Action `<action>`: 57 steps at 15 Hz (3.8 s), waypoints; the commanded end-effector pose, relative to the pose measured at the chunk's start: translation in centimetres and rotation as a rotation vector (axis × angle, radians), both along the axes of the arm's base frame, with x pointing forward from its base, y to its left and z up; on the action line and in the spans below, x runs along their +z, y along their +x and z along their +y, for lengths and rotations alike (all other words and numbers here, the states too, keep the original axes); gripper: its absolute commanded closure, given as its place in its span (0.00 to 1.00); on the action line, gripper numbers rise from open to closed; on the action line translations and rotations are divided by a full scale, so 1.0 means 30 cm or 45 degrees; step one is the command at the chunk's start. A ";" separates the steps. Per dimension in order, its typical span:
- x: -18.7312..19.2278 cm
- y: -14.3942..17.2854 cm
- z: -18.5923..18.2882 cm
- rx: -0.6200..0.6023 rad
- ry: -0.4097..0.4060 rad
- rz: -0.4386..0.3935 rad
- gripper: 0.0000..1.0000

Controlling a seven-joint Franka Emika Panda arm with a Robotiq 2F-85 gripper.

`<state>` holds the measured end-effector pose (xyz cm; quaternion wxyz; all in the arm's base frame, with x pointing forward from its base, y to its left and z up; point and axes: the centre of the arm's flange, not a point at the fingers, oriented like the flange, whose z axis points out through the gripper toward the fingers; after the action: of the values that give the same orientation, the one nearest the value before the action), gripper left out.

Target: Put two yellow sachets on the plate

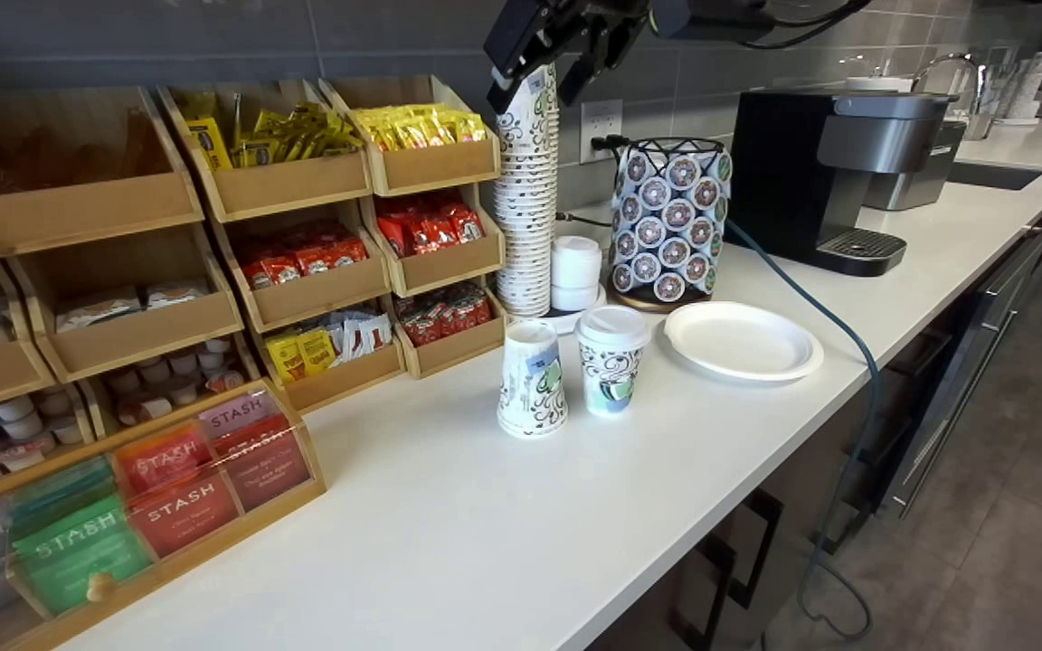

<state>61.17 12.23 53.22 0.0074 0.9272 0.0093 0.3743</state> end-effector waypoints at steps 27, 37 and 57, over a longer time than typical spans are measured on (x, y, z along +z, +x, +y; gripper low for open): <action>-0.157 0.575 0.050 -0.019 -0.001 -0.427 0.72; -0.162 0.559 0.071 -0.046 0.016 -0.352 0.99; 0.112 0.390 0.037 -0.159 0.211 -0.416 1.00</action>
<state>75.50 13.81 56.25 -0.0269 0.8428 -0.0566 0.5345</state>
